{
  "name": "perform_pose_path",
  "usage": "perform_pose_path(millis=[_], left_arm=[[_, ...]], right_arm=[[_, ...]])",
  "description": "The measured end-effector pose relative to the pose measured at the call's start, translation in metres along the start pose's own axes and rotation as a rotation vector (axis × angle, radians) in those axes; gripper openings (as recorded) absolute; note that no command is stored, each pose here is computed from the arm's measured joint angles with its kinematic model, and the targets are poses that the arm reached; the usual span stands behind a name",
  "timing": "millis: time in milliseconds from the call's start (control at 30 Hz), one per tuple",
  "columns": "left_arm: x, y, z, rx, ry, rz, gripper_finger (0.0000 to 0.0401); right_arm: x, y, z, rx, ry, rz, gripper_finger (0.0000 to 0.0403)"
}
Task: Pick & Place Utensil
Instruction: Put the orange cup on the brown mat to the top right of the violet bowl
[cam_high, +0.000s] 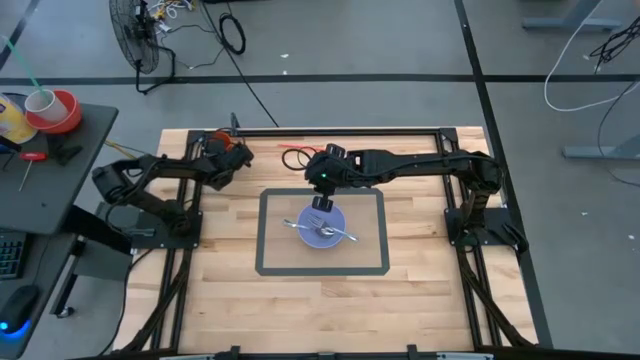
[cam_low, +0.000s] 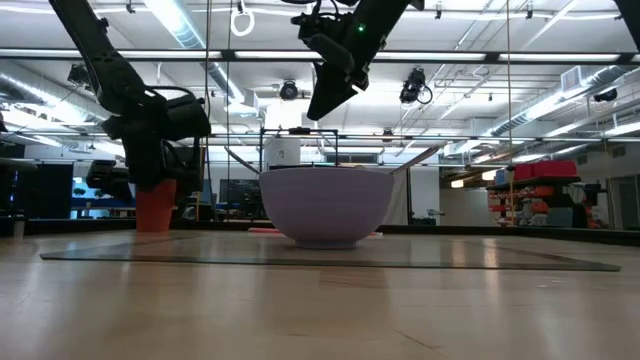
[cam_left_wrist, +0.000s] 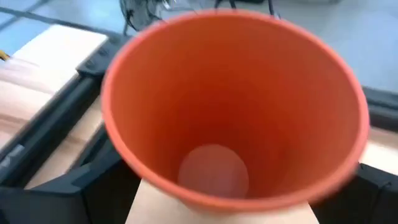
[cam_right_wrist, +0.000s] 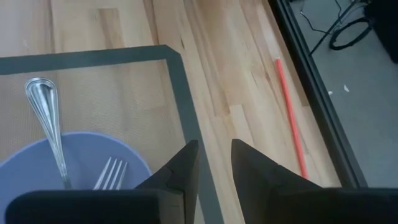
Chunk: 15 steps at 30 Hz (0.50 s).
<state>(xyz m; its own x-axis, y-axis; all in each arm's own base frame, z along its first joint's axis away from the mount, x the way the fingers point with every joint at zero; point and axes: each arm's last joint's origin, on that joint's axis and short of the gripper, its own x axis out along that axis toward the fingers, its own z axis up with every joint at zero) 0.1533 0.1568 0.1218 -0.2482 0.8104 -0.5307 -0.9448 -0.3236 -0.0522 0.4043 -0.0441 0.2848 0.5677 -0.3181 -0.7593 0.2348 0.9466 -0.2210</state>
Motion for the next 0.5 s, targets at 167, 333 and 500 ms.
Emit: perform_pose_path(millis=[167,333,500], left_arm=[[0.0027,-0.0035,0.0009,-0.016,-0.059,0.012,0.0394],[0.0067,-0.0066,-0.0027,-0.008,-0.074,0.016,0.0371],[0.0056,-0.0097,-0.0039,0.045,-0.085,0.002,0.0327]], right_arm=[[0.0,0.0,0.0004,-0.007,-0.004,0.0,0.0098],[0.0,-0.0001,0.0025,-0.02,-0.025,-0.002,0.0098],[-0.0002,0.0032,0.0028,-0.067,-0.034,0.0,0.0098]])
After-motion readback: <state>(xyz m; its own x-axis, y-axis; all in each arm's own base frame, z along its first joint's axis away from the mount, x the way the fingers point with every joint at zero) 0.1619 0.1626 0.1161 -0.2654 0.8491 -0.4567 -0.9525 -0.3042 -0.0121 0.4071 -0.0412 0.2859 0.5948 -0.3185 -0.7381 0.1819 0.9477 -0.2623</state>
